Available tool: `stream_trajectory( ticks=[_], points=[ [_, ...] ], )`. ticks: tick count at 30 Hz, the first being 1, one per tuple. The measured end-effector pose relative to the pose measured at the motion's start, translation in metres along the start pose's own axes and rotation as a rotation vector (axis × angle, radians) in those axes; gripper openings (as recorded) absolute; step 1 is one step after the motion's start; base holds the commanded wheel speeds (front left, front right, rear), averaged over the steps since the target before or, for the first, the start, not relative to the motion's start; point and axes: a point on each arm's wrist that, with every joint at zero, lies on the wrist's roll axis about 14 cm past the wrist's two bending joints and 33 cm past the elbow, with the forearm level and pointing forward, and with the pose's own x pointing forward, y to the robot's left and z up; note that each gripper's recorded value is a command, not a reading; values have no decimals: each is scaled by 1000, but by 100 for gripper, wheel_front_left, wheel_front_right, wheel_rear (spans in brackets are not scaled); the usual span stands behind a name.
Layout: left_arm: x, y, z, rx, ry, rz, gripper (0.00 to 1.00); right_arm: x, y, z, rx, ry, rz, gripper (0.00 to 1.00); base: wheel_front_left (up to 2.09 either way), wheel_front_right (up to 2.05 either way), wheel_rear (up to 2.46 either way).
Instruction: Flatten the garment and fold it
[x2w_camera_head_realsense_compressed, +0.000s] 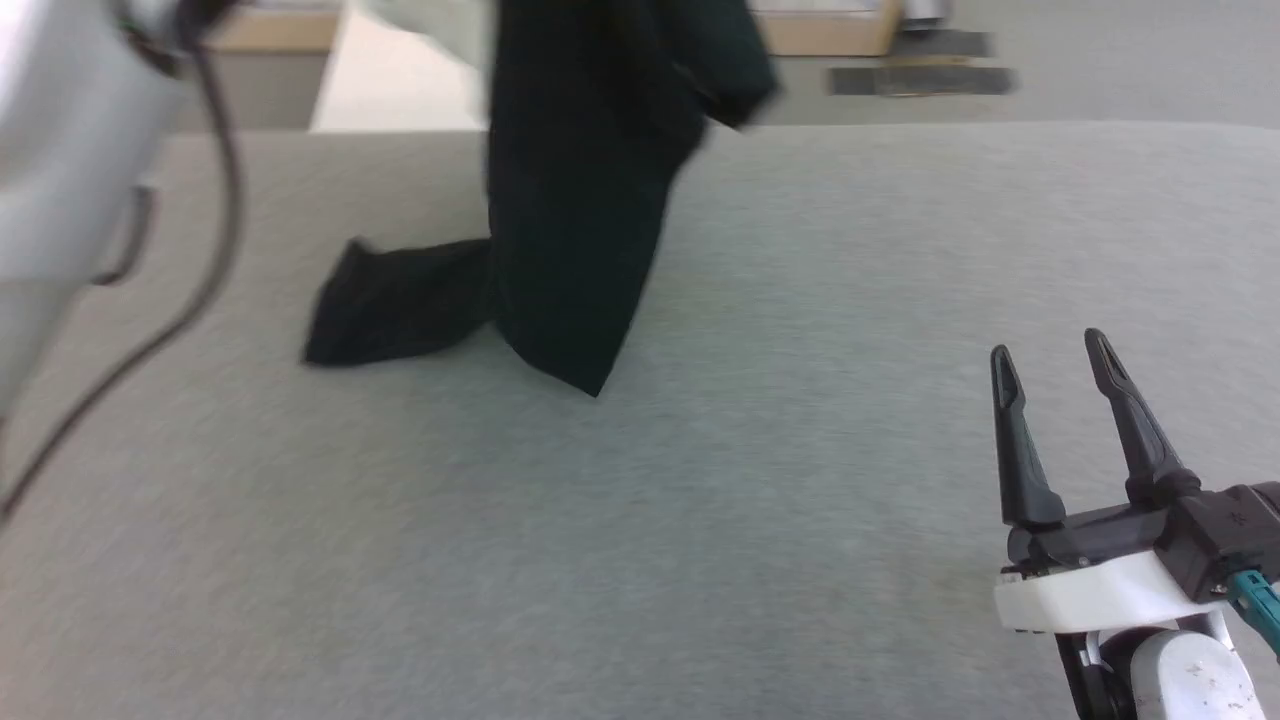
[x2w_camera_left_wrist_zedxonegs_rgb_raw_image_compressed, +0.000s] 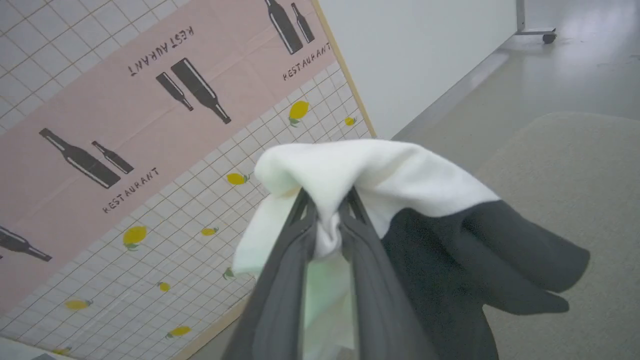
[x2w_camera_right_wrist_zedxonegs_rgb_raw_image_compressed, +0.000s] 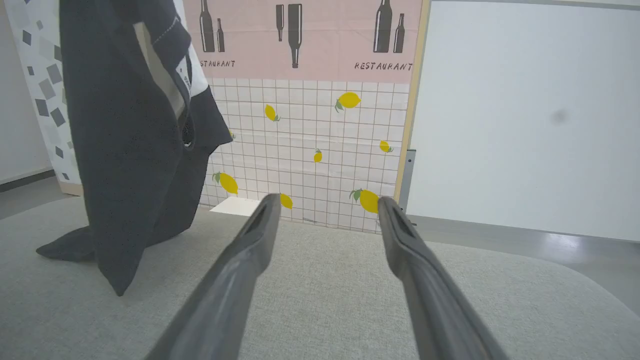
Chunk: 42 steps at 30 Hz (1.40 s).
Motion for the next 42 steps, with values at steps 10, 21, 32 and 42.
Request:
stream_trajectory(
  ticks=[10, 21, 32, 42],
  points=[
    [44, -185, -35, -48, -29, -461, 0, -41, -60, 15, -54, 1, -191, 100, 0, 0, 0],
    [-21, -329, -229, -240, 471, -757, 0, -42, -70, -2, -56, 51, -220, 100, 0, 0, 0],
    [-43, -347, -232, -330, 378, -731, 100, -34, -59, -5, -49, 52, -184, 100, 0, 0, 0],
    [-9, -208, -121, -340, -256, -97, 100, -54, -50, 9, -49, 28, -170, 100, 0, 0, 0]
  ],
)
